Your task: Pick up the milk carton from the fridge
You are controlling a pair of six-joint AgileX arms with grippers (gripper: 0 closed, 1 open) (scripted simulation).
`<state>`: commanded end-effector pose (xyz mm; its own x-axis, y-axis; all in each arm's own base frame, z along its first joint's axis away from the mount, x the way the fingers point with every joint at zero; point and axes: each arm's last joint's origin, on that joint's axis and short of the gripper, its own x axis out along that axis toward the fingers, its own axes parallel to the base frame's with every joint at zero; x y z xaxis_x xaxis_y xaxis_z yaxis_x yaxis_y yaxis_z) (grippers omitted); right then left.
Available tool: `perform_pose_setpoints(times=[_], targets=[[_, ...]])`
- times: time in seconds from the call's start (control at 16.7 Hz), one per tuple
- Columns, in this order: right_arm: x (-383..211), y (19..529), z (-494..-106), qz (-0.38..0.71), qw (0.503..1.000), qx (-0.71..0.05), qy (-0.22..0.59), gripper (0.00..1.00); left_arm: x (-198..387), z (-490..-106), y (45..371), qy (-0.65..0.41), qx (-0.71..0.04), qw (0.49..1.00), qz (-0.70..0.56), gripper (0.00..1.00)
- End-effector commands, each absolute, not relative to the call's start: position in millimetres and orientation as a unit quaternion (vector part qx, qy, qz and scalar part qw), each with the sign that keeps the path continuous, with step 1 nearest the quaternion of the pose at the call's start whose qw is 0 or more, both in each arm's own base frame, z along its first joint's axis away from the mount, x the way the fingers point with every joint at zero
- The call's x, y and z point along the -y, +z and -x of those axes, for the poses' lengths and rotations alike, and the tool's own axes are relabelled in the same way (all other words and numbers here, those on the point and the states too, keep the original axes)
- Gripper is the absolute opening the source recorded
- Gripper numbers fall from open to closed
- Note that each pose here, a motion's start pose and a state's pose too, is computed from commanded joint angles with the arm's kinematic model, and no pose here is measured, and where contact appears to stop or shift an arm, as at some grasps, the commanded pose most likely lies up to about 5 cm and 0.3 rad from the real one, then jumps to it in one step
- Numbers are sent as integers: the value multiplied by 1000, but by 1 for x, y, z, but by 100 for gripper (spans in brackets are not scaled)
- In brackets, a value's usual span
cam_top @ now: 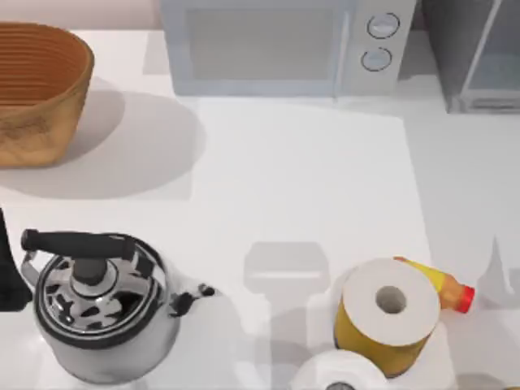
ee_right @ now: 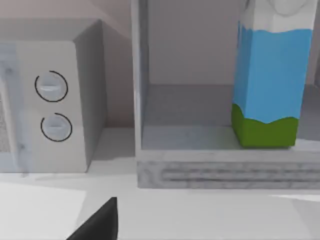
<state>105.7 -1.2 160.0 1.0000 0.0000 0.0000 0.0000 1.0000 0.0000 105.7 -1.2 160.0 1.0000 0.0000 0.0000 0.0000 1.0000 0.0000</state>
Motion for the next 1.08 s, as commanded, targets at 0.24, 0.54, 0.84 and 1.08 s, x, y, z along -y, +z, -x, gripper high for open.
perform_pose_setpoints(times=[0.24,0.54,0.84,1.08], targets=[[2,158,-108,1,1000,-5,0,100,1,-106,160,0,0,1000,0,100],[8,159,-123,2,1000,-19,9,100,1,-106,160,0,0,1000,0,100],[25,164,-153,-1,1000,-20,19,100,1,-106,160,0,0,1000,0,100],[47,154,-180,-6,1000,-22,19,100,1,-106,160,0,0,1000,0,100]])
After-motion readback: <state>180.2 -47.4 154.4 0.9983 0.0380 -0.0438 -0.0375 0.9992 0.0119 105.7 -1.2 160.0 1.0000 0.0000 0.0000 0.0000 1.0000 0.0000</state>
